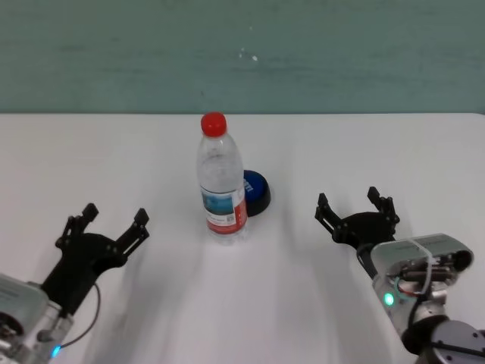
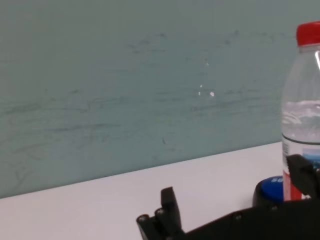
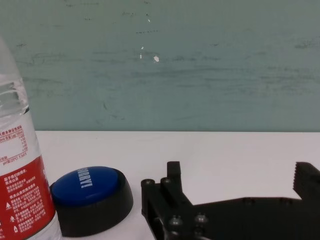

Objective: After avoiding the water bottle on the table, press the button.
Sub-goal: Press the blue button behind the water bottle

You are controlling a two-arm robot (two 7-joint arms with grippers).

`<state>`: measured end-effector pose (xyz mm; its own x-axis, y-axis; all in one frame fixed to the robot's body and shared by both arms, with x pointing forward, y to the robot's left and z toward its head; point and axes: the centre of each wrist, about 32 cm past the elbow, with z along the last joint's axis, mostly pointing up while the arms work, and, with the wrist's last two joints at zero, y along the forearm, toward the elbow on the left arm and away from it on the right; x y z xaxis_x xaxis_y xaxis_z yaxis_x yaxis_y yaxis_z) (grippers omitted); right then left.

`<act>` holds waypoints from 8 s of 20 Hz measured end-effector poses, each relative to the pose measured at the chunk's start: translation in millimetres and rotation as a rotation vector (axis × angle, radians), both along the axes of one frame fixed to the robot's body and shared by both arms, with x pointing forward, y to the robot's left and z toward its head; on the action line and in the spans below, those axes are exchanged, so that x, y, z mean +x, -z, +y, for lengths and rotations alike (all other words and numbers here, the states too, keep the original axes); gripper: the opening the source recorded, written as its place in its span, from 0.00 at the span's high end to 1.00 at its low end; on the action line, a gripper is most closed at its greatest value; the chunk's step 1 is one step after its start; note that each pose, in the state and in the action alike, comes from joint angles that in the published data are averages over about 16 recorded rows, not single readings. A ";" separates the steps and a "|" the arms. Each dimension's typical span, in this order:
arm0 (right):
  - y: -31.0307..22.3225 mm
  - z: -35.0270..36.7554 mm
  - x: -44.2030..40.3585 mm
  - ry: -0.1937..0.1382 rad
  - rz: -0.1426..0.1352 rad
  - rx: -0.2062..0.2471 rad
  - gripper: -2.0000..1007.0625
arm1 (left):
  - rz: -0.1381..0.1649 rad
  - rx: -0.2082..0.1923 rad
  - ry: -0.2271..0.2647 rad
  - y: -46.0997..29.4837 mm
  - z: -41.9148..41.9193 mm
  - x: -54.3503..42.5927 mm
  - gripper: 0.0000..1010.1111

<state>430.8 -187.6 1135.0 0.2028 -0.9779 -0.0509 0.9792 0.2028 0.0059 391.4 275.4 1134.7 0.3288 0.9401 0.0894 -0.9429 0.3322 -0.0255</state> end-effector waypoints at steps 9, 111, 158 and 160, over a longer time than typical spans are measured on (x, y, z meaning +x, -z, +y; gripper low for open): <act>0.0 0.0 0.0 0.000 0.000 0.000 0.00 | -0.009 0.006 0.028 0.4 -2.8 -6.9 0.00; 0.0 0.0 0.0 0.000 0.000 0.000 0.00 | -0.027 0.020 0.047 4.0 -38.5 -1.2 0.00; 0.0 0.0 0.0 0.000 0.000 0.000 0.00 | -0.057 0.046 0.019 -6.4 -24.3 67.3 0.00; 0.0 0.0 0.0 0.000 0.000 0.000 0.00 | -0.059 0.047 0.020 -6.8 -24.7 70.3 0.00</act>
